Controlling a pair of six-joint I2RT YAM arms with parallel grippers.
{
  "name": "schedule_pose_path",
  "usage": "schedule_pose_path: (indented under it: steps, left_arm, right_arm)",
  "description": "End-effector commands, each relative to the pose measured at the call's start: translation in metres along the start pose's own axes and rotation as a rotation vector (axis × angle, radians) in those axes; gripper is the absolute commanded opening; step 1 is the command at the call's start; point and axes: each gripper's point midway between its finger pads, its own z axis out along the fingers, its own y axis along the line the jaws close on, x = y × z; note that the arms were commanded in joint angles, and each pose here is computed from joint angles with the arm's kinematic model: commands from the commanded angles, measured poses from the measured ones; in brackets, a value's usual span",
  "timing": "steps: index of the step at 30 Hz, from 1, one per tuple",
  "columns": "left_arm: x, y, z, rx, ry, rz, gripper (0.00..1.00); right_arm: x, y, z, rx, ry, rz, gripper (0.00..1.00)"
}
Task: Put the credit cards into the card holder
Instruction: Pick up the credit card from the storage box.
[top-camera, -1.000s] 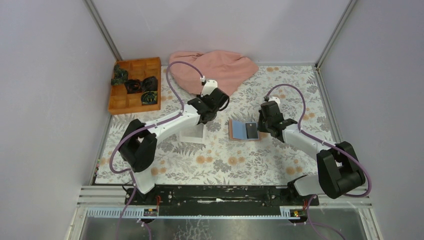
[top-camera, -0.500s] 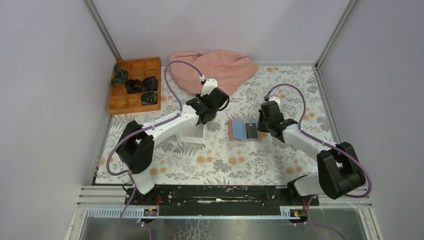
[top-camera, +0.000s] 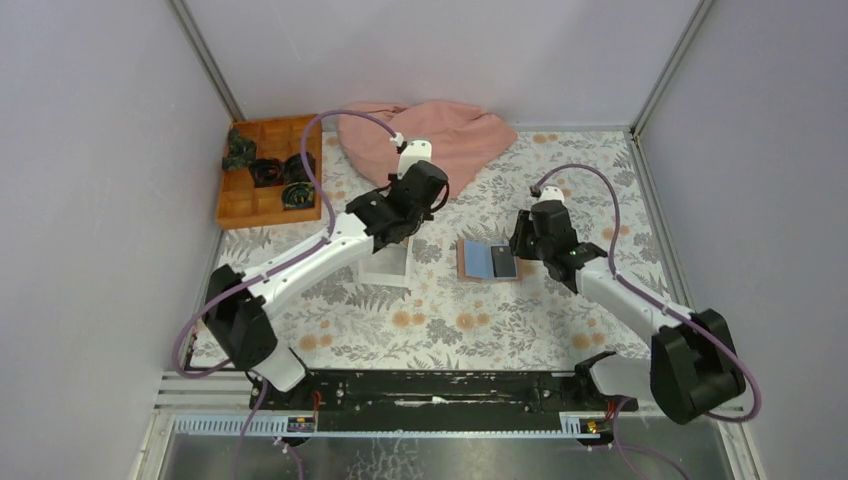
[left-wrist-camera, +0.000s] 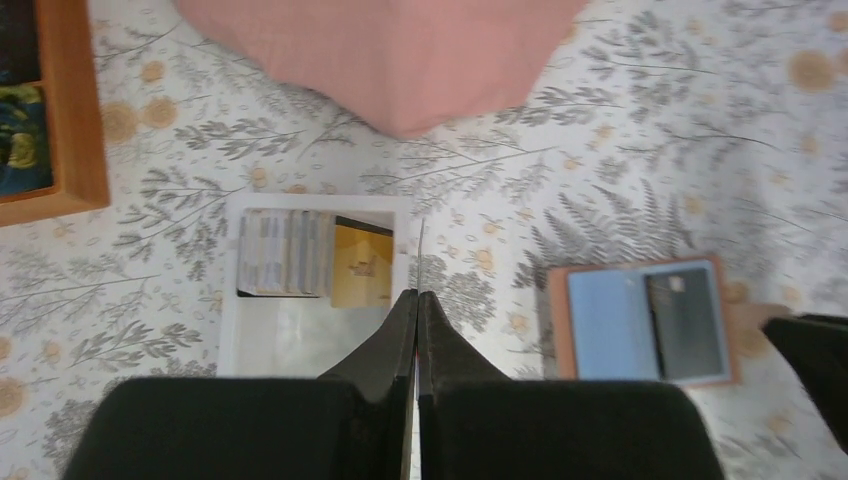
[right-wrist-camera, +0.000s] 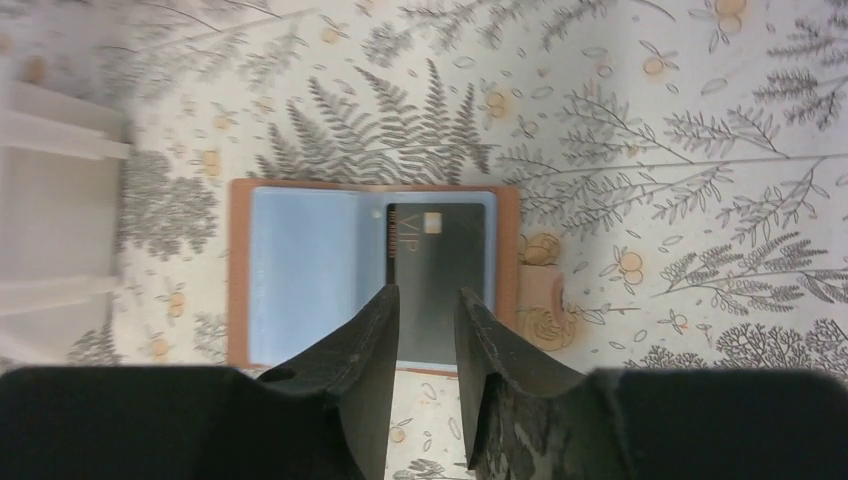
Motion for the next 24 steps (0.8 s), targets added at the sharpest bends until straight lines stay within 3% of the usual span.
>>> schedule_pose_path:
  steps: [1, 13, 24]
  left_arm:
    - [-0.009, -0.035, -0.028, 0.251, 0.026, -0.004, 0.00]
    - [0.020, -0.095, -0.089, 0.800, 0.269, -0.053, 0.00]
    - [0.035, -0.107, -0.140, 1.213, 0.415, -0.129, 0.00]
  right_arm:
    - [-0.027, 0.028, -0.027, -0.165, -0.130, -0.038, 0.36]
    - [-0.036, 0.072, -0.097, -0.506, -0.272, -0.056, 0.40]
    - [-0.022, 0.111, -0.152, -0.832, -0.273, -0.079, 0.43]
